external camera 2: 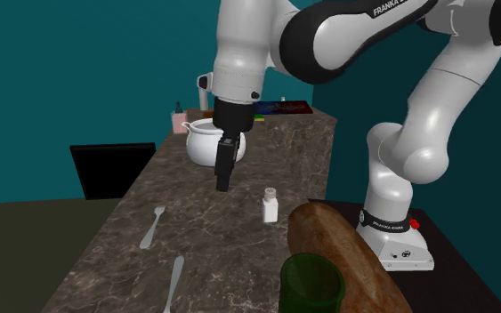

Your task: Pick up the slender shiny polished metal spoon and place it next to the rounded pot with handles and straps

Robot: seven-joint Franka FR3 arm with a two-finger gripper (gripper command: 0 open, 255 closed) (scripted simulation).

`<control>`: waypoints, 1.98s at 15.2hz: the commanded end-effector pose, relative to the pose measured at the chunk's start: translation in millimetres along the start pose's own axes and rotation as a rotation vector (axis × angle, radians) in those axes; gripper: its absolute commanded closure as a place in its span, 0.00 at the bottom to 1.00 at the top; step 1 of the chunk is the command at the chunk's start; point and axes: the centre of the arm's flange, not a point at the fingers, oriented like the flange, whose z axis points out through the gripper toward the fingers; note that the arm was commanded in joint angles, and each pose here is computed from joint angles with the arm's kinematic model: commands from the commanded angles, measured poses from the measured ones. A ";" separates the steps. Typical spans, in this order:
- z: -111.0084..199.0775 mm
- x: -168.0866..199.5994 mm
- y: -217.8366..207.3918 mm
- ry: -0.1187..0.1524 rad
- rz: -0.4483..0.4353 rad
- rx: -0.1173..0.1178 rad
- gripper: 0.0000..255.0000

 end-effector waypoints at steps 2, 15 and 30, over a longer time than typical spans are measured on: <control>23.4 13.2 -31.2 0.001 -0.020 -0.001 0.00; 126.2 59.1 -162.2 0.003 -0.104 -0.012 0.00; 194.9 70.1 -198.3 0.003 -0.128 -0.015 0.00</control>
